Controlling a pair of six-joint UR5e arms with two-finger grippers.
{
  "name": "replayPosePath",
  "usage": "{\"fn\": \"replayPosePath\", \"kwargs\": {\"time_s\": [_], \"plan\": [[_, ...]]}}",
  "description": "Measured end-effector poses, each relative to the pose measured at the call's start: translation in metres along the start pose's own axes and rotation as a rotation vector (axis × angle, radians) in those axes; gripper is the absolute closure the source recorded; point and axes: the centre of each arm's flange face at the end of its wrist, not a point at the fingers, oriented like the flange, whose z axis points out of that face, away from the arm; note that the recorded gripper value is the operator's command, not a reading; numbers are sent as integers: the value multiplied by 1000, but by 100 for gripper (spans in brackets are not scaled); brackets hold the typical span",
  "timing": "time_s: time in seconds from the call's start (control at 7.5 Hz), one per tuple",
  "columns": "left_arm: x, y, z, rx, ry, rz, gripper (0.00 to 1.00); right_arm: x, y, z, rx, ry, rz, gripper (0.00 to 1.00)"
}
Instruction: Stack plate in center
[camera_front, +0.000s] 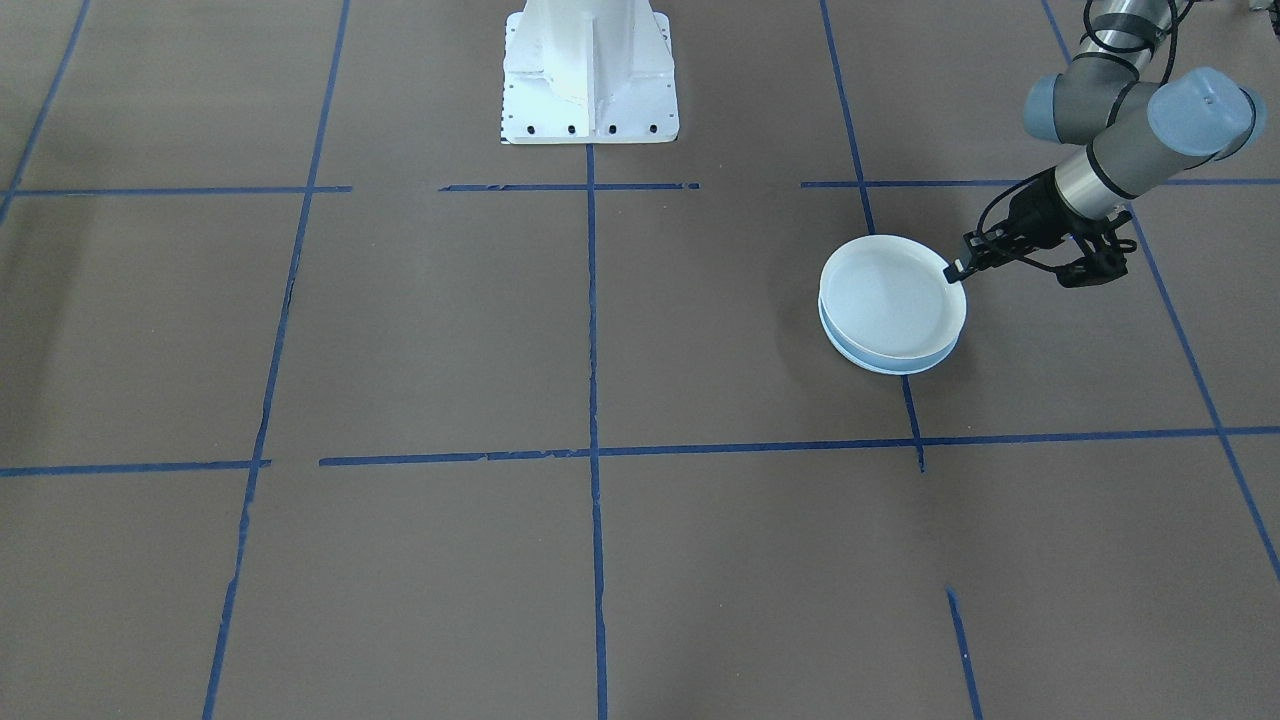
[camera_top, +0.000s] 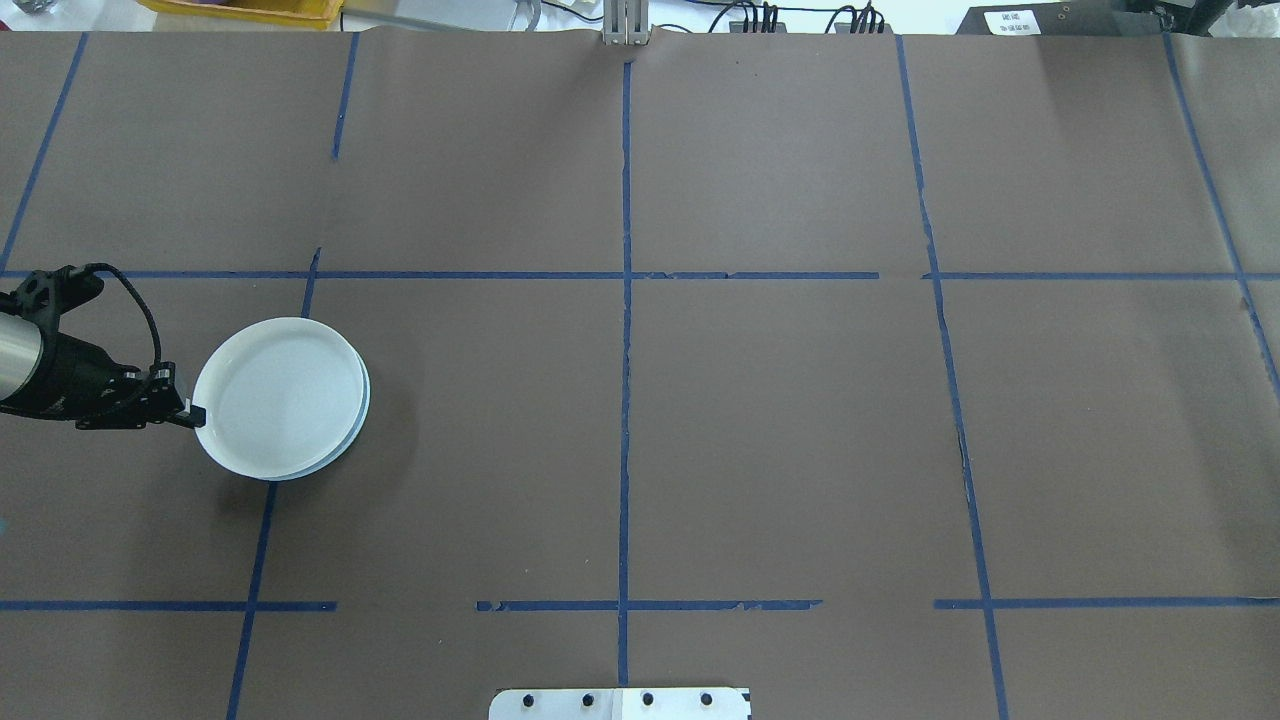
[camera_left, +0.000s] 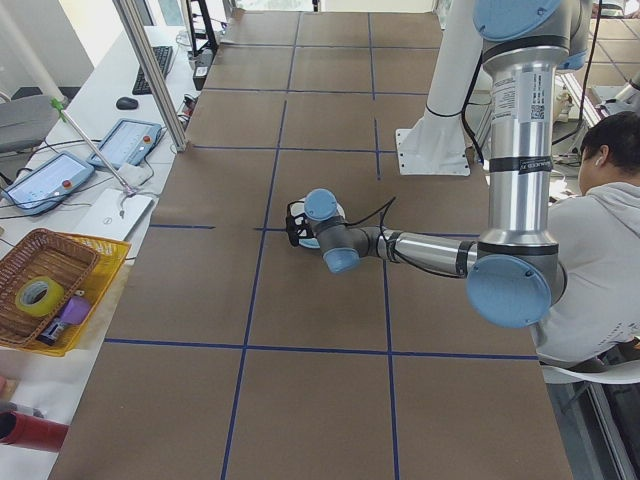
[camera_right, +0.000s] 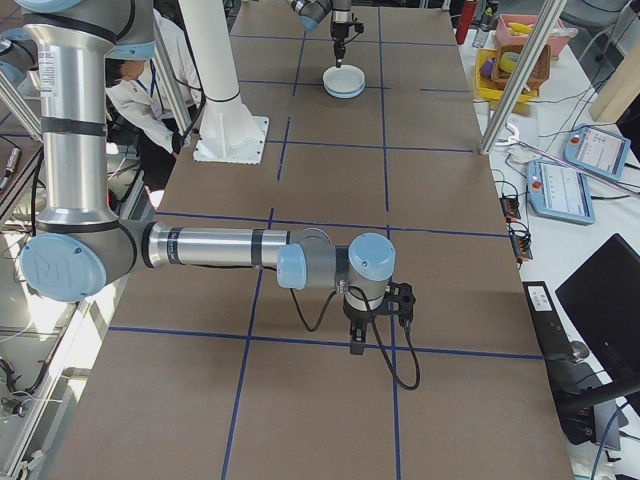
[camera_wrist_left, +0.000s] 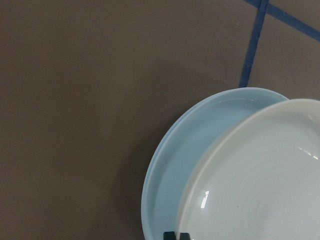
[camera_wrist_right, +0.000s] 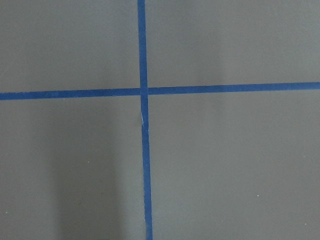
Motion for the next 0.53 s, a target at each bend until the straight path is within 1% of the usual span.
{"fn": "replayPosePath", "kwargs": {"time_s": [0.27,0.4,0.53], "plan": [[-5,-4,2,3,-7,-5,0,0,0,0,0,1,1,0],[-7,-6,-1,5,-5,-8,0,0,0,0,0,1,1,0],[-13,-12,-12,9,1,3,0,0,0,0,0,1,1,0]]}}
